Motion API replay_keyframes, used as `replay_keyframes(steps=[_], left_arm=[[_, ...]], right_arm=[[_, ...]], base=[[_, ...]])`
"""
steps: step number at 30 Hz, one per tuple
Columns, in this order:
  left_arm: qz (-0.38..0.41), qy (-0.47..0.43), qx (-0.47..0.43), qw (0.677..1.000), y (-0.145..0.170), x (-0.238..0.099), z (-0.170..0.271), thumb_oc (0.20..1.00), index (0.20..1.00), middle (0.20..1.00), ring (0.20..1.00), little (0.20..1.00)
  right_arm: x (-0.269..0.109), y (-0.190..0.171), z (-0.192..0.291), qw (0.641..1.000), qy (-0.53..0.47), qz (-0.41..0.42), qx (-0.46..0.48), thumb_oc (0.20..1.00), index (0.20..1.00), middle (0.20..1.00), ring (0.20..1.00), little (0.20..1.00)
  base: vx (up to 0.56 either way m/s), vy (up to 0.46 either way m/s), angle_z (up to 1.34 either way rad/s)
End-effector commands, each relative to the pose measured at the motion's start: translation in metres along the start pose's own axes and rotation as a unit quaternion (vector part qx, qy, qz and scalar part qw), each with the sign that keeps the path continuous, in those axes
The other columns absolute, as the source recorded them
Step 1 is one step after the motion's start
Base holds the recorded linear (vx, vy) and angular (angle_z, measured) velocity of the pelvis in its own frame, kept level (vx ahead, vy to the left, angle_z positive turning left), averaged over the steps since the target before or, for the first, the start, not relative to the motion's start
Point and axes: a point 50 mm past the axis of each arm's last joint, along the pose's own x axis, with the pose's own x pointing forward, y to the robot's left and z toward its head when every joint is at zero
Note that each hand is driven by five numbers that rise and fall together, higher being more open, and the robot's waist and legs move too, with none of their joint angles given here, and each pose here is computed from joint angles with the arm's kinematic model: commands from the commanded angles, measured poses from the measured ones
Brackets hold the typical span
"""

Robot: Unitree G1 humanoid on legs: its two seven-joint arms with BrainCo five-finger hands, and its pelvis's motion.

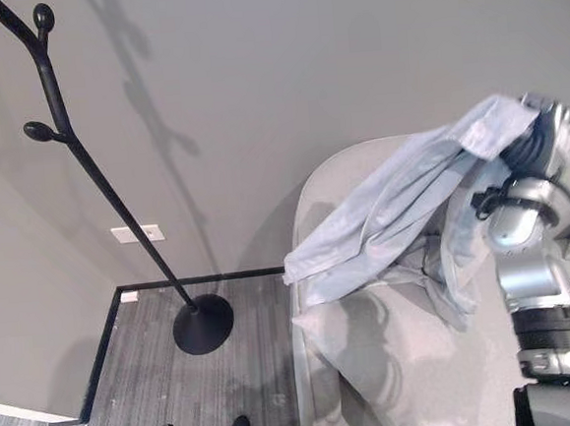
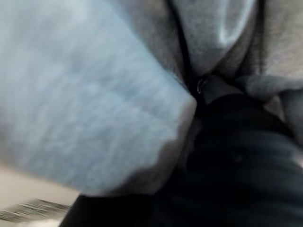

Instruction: Hang the clothes on the sofa on the clothes rack.

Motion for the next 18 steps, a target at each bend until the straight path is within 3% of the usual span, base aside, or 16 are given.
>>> replay_keyframes(steps=[1, 4, 6, 11, 14, 15, 16, 17, 18], left_arm=[[0.069, -0.099, -0.063, 0.991, 0.049, 0.009, 0.044, 1.000, 1.000, 1.000, 1.000, 1.000], [0.104, -0.146, -0.092, 0.979, 0.072, 0.005, 0.061, 1.000, 1.000, 1.000, 1.000, 1.000], [0.154, -0.207, -0.126, 0.958, 0.100, -0.003, 0.085, 1.000, 1.000, 1.000, 1.000, 1.000], [0.220, -0.282, -0.183, 0.916, 0.136, -0.017, 0.119, 1.000, 1.000, 1.000, 1.000, 1.000], [0.271, -0.344, -0.224, 0.871, 0.160, -0.031, 0.152, 1.000, 1.000, 1.000, 1.000, 1.000], [0.272, -0.344, -0.226, 0.870, 0.160, -0.031, 0.152, 1.000, 1.000, 1.000, 1.000, 1.000], [0.293, -0.385, -0.246, 0.840, 0.170, -0.042, 0.172, 1.000, 1.000, 1.000, 1.000, 1.000], [0.294, -0.385, -0.248, 0.839, 0.171, -0.042, 0.172, 1.000, 1.000, 1.000, 1.000, 1.000], [0.297, -0.416, -0.270, 0.816, 0.173, -0.050, 0.185, 1.000, 1.000, 1.000, 1.000, 1.000]], right_arm=[[0.047, -0.033, 0.034, 0.992, -0.077, -0.095, -0.014, 0.200, 0.200, 0.200, 0.200, 0.200], [0.062, -0.035, 0.051, 0.990, -0.096, -0.105, -0.004, 0.200, 0.200, 0.200, 0.200, 0.200], [0.081, -0.037, 0.066, 0.988, -0.103, -0.116, 0.013, 0.200, 0.200, 0.200, 0.200, 0.200], [0.111, -0.037, 0.096, 0.985, -0.110, -0.129, 0.042, 0.200, 0.200, 0.200, 0.200, 0.200], [0.128, -0.040, 0.116, 0.982, -0.110, -0.136, 0.064, 0.200, 0.200, 0.200, 0.200, 0.200], [0.130, -0.040, 0.118, 0.982, -0.112, -0.136, 0.065, 0.200, 0.200, 0.200, 0.200, 0.200], [0.136, -0.041, 0.130, 0.981, -0.114, -0.137, 0.082, 0.200, 0.200, 0.200, 0.200, 0.200], [0.137, -0.041, 0.131, 0.980, -0.116, -0.137, 0.082, 0.200, 0.200, 0.200, 0.200, 0.200], [0.141, -0.039, 0.142, 0.978, -0.122, -0.135, 0.100, 0.200, 0.200, 0.200, 0.200, 0.200]], base=[[0.00, 0.000, 0.00], [-0.01, -0.010, -0.01], [-0.03, -0.040, -0.02], [-0.02, -0.025, -0.02], [-0.01, -0.012, 0.00], [-0.03, -0.037, 0.00], [0.00, 0.000, 0.00], [-0.03, -0.033, 0.01], [0.00, 0.000, 0.00]])
